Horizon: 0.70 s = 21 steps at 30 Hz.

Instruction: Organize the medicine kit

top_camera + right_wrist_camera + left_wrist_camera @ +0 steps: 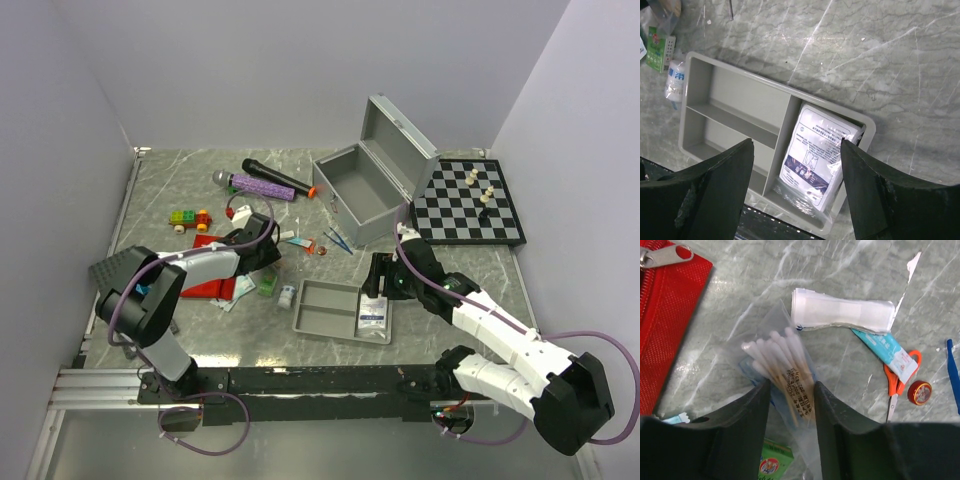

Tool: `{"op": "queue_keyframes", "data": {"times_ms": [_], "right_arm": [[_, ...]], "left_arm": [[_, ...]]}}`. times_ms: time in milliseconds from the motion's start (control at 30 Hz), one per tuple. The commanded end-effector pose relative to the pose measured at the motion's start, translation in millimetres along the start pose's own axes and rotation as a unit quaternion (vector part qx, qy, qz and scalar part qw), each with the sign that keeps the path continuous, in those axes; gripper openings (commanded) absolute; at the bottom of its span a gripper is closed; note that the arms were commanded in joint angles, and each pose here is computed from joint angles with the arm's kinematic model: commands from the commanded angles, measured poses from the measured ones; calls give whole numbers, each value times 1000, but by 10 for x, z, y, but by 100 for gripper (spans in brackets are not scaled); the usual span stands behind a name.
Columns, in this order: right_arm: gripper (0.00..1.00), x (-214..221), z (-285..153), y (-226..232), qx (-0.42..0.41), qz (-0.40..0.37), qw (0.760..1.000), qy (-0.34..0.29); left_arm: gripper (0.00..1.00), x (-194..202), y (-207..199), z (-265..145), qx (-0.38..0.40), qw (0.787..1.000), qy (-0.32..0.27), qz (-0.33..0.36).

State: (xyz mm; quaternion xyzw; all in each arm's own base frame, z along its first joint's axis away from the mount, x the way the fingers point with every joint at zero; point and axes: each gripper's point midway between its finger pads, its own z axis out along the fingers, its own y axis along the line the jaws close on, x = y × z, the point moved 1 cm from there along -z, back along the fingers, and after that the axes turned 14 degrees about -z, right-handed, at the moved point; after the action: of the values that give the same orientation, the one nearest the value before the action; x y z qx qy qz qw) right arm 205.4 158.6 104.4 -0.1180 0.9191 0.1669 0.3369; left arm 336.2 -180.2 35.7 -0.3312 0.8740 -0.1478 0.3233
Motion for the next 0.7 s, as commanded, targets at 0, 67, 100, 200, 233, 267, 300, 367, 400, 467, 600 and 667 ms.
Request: {"op": "queue_keyframes", "data": {"times_ms": [0,67,100,200,233,267,300,367,400,467,600,667], "right_arm": [[77,-88,-12,15,0,-12,1000,-15],[77,-94,-17,14,0,-12,1000,-16],[77,-97,-20,15,0,-12,1000,-16],[77,-111,-39,20,-1,-12,1000,-19],[77,-119,-46,22,-1,-13,1000,-21],[77,-137,-56,28,-2,-13,1000,-23],[77,-145,-64,28,-1,-13,1000,-25],[77,-171,-84,31,-1,-14,1000,-28],[77,-180,-92,28,1,-14,1000,-28],[77,-200,-103,26,3,-15,999,-28],[77,-214,-108,33,2,-15,999,-34],[77,-210,-97,29,3,-13,999,-32]], "left_arm": [[43,12,179,64,-42,999,-4,5],[36,-1,191,47,-41,999,-5,1],[32,-5,190,26,-39,999,-7,1],[21,-81,129,-99,-23,1000,-15,-6],[18,-112,99,-152,-15,1000,-19,-8],[15,-140,78,-202,-9,1000,-21,-9],[13,-178,37,-268,0,1000,-24,-12],[10,-237,-22,-405,18,999,-30,-15],[9,-273,-56,-490,29,999,-35,-15],[9,-283,-125,-649,54,998,-36,-9],[10,-155,-297,-946,108,994,-12,-3],[11,-7,-399,-1080,125,992,1,-12]]}}
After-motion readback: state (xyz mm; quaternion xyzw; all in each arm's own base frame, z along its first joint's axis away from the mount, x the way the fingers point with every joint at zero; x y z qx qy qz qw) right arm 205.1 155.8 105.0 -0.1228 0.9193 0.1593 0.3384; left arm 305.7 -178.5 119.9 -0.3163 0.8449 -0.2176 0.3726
